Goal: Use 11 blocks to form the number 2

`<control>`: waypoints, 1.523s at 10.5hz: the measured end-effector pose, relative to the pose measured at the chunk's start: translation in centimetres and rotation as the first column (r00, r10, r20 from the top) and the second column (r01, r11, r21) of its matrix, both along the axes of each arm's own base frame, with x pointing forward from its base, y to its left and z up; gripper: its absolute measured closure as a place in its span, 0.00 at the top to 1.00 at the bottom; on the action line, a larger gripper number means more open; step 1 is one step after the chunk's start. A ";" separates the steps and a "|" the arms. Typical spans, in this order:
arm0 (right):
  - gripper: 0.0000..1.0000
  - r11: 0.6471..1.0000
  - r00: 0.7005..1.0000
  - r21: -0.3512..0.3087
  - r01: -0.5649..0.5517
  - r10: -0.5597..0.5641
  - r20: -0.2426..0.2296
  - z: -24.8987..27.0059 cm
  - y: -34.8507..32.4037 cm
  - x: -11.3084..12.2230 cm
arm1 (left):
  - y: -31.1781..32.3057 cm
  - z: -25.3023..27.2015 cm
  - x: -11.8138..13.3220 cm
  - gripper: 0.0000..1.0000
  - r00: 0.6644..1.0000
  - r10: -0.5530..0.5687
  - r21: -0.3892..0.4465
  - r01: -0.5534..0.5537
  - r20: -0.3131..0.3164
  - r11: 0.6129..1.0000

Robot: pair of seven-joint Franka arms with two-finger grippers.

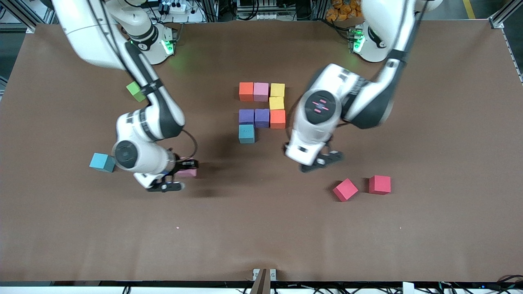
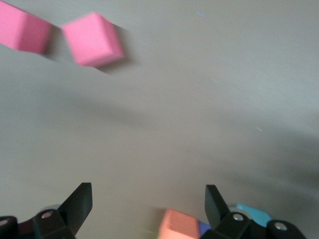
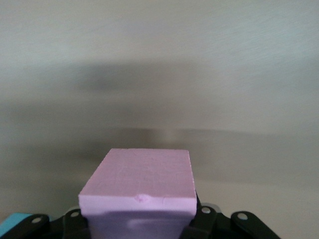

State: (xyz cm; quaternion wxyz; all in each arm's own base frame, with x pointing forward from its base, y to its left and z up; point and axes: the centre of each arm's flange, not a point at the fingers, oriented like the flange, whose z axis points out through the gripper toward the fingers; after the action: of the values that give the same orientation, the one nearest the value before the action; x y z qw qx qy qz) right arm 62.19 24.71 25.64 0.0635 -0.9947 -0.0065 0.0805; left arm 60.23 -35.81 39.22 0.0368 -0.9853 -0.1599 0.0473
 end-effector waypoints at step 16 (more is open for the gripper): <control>0.63 0.996 0.996 -0.087 -0.031 0.039 0.085 -6.6 19.0 -6.4 | 15.7 -14.7 6.7 1.00 0.954 0.244 -0.086 -0.233 0.173 0.969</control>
State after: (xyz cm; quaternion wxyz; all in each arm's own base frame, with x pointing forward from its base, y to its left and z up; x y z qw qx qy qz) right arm 55.80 43.76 19.05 0.0192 -0.9988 -0.0233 0.0387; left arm 66.91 -20.08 24.51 -0.0156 -0.9597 -0.2787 -0.0338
